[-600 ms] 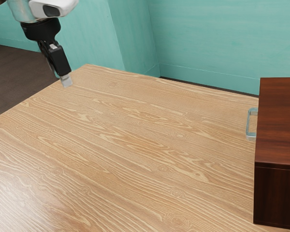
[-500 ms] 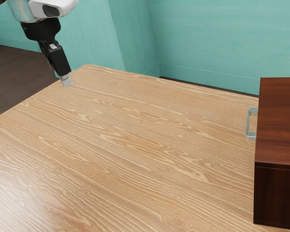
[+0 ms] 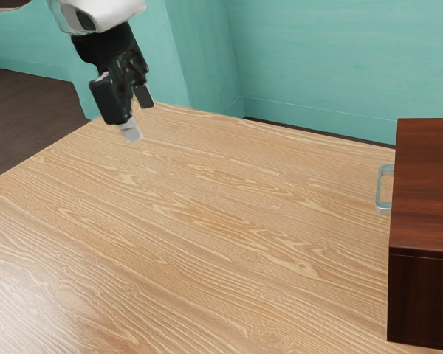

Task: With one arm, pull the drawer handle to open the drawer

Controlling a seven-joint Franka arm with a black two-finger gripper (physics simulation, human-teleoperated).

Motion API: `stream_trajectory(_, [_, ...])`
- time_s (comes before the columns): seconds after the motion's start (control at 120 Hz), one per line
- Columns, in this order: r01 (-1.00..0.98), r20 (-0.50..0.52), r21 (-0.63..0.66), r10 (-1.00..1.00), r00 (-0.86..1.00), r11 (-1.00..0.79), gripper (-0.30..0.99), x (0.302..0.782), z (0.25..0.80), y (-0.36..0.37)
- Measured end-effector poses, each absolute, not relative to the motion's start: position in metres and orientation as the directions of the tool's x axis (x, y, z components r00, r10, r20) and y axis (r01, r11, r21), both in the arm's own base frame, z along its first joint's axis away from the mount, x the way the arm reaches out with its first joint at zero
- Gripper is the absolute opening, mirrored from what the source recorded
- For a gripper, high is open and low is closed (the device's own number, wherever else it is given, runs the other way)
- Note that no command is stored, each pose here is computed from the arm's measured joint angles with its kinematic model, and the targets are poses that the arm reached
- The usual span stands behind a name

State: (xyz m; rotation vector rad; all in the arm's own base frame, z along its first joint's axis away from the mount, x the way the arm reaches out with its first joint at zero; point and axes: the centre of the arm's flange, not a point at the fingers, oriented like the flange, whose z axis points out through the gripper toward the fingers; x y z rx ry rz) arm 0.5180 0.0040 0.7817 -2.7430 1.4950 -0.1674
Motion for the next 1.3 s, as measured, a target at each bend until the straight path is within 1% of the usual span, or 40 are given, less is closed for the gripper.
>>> stream_trajectory(0.092, [-0.939,0.096,-0.106,-0.944,0.317,-0.326,0.69,0.494,0.803,-0.027])
stream_trajectory(0.208, [-0.991,0.069,-0.107,-0.995,0.076,-0.083,0.69,0.491,0.801,-0.051])
stream_trajectory(0.308, [-0.994,0.045,-0.053,-0.994,-0.098,0.095,0.69,0.538,0.754,-0.059])
stream_trajectory(0.383, [-0.977,0.038,-0.054,-0.977,-0.209,0.207,0.69,0.565,0.73,-0.054])
stream_trajectory(0.433, [-0.95,0.038,-0.064,-0.95,-0.309,0.307,0.69,0.582,0.713,-0.066])
stream_trajectory(0.575, [-0.845,0.01,-0.122,-0.851,-0.525,0.52,0.69,0.601,0.7,-0.087])
stream_trajectory(0.758, [-0.712,-0.043,-0.164,-0.726,-0.686,0.683,0.69,0.624,0.668,-0.095])
stream_trajectory(0.9, [-0.583,-0.094,-0.211,-0.609,-0.787,0.785,0.69,0.635,0.654,-0.123])
stream_trajectory(1.075, [-0.473,-0.161,-0.253,-0.518,-0.84,0.844,0.69,0.663,0.627,-0.132])
stream_trajectory(1.3, [-0.34,-0.23,-0.283,-0.408,-0.884,0.897,0.69,0.674,0.617,-0.154])
